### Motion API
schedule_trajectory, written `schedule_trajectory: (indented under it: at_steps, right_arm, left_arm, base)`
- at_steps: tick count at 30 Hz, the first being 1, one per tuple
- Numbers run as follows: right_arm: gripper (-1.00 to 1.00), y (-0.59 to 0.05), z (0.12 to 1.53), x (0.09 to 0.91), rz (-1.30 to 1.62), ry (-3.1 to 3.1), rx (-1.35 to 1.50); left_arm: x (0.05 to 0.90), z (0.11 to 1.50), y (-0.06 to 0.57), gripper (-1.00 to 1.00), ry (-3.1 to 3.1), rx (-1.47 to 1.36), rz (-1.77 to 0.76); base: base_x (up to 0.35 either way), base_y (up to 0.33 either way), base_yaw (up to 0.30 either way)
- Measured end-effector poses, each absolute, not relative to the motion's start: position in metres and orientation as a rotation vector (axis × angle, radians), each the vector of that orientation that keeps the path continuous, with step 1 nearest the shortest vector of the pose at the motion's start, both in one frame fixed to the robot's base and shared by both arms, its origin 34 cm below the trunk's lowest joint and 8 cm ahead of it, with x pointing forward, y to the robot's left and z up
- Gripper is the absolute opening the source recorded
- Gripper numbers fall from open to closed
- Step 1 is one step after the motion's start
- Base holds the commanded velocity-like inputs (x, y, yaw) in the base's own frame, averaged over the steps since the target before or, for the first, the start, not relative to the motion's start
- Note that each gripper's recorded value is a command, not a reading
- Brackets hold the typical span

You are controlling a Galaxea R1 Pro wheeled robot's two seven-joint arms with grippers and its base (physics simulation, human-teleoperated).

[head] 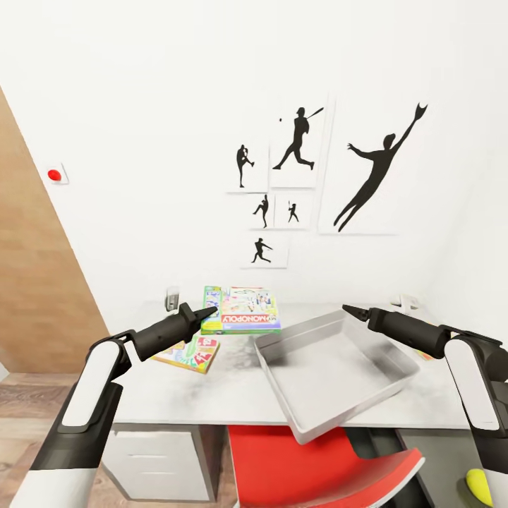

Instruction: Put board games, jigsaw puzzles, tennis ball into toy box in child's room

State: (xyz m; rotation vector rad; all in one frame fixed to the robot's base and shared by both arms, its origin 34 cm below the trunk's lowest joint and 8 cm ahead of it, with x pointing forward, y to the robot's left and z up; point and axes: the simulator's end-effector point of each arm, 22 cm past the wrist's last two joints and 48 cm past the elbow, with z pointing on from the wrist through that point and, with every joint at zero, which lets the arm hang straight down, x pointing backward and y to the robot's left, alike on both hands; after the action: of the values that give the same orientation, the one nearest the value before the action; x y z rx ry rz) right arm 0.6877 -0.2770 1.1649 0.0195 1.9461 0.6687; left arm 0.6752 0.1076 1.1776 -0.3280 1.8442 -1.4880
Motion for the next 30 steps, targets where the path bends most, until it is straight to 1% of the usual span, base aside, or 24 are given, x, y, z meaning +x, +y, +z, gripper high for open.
schedule_trajectory:
  at_steps: [9,15,20,25,30]
  right_arm:
    - [1.0,-0.278,1.166,0.687,0.67,1.945,0.023]
    - [1.0,-0.28,1.167,0.687,0.674,1.941,0.022]
    - [1.0,-0.274,1.169,0.683,0.718,1.941,-0.002]
    - [1.0,-0.267,1.168,0.676,0.769,1.959,-0.023]
    - [1.0,-0.267,1.17,0.673,0.8,1.96,-0.018]
  left_arm:
    - [0.677,1.175,0.098,-1.0,1.849,-0.334,-1.501]
    - [0.691,1.178,0.062,-1.0,1.838,-0.363,-1.54]
    - [0.749,1.159,0.025,-1.0,1.881,-0.444,-1.427]
    - [0.777,1.142,0.007,-1.0,1.889,-0.509,-1.355]
    - [0.786,1.137,-0.006,-1.0,1.864,-0.5,-1.343]
  base:
    - [-0.007,-0.019,0.0]
    - [-0.001,-0.003,0.0]
    - [0.0,0.0,0.0]
    - [0.0,0.0,0.0]
    - [0.0,0.0,-0.015]
